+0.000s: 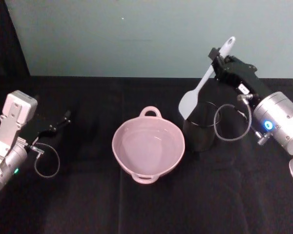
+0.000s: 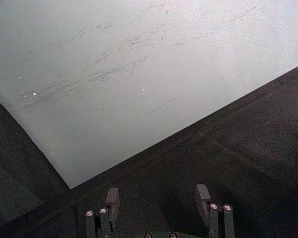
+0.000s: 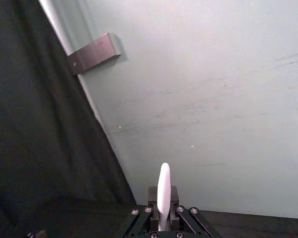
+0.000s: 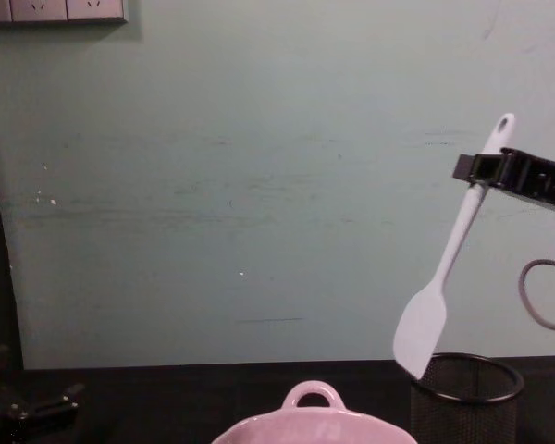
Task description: Use the one hand to pick up the spoon and stir the clear water in the bowl.
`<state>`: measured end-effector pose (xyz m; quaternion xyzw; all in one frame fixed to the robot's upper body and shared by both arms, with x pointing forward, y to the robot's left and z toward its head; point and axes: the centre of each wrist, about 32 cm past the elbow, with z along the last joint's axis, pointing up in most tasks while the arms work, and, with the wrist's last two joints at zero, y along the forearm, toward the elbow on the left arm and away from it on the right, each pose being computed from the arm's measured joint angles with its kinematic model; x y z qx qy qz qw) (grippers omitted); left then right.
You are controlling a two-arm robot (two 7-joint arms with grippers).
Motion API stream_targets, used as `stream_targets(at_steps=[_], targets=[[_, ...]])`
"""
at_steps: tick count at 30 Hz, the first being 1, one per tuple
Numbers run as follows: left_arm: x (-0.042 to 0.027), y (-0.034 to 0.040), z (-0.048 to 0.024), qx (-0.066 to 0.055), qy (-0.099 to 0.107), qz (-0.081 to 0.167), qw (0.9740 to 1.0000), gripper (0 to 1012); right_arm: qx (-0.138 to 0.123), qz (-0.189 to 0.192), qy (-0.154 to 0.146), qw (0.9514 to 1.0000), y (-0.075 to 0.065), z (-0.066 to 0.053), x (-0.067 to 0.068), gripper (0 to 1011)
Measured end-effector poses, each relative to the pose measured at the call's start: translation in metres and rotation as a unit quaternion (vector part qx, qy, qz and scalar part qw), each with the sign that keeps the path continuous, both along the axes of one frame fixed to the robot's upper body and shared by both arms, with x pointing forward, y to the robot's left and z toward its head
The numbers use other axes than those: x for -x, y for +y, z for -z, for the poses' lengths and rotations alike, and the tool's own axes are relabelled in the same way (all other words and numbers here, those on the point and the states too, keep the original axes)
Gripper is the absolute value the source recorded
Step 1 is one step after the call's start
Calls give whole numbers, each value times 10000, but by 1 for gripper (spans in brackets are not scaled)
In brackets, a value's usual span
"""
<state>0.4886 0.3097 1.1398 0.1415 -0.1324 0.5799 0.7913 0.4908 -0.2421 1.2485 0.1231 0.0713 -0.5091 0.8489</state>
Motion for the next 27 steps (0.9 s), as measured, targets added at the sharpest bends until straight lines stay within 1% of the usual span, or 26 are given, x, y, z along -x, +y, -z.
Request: stream_targets(at_steps=[7,9,12,19,27], targets=[[0,0,0,0,0,0,10000,1011,-182,297,64,9994,-69,-13,-32,114],[0,0,0,0,0,0,10000,1011,-241,415,86,9988,-103,2,-49,114],[0,0,0,0,0,0,10000,1011,-286,497,111,9983,-131,18,-58,114],[0,0,0,0,-1,0,10000,1011,-417,623,319,9967,-199,130,-74,114],[0,0,0,0,0,0,10000,1011,-584,682,578,9943,-213,259,-82,114]])
